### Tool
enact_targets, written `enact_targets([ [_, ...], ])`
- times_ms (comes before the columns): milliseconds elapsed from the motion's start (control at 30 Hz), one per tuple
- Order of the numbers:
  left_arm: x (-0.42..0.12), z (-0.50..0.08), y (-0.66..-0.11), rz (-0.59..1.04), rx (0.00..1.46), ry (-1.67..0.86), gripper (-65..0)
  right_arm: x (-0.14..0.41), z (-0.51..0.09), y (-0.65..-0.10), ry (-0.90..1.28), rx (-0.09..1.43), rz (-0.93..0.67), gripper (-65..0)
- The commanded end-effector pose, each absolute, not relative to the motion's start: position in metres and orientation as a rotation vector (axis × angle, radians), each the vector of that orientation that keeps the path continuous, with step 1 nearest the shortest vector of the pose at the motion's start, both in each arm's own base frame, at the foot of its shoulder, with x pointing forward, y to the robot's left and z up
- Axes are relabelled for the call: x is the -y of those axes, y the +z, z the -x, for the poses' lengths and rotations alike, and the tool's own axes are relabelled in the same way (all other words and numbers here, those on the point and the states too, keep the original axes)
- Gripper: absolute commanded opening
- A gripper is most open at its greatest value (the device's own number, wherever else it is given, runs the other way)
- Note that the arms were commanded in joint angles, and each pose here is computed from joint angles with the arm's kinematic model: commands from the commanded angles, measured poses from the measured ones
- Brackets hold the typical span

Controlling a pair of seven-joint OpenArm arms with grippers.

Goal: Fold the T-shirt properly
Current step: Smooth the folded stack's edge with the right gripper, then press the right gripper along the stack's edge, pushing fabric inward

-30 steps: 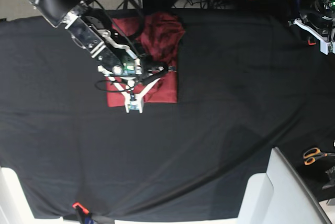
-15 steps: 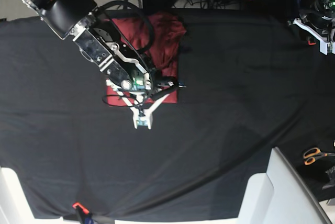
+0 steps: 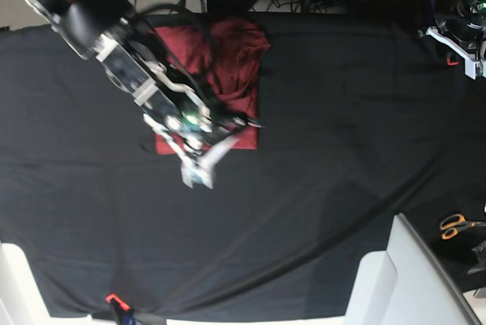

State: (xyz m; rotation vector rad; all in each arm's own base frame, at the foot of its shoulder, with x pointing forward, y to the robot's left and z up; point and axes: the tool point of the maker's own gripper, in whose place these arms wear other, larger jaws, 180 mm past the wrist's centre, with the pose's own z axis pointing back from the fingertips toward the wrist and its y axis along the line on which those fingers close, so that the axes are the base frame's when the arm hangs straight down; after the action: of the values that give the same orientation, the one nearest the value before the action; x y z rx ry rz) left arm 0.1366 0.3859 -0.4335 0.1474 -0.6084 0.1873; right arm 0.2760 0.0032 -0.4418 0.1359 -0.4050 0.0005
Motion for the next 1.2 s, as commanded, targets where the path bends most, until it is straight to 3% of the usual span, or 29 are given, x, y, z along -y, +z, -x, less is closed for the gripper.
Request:
enact_targets([
  [0, -0.394, -0.143, -0.422, -0.169, 0.641, 0.177, -65.0, -0.008, -0.283, -0.432, 0.006, 0.434, -0.158, -64.8],
  [333, -0.393, -0.145, -0.422, -0.164, 0.649, 0.181, -65.0, 0.033, -0.269, -0.455, -0.086, 0.427, -0.104, -64.8],
  [1167, -0.393, -0.145, -0.421, -0.163, 0.650, 0.182, -65.0, -0.041, -0.288, -0.438, -0.101, 0.420, -0.227, -64.8],
])
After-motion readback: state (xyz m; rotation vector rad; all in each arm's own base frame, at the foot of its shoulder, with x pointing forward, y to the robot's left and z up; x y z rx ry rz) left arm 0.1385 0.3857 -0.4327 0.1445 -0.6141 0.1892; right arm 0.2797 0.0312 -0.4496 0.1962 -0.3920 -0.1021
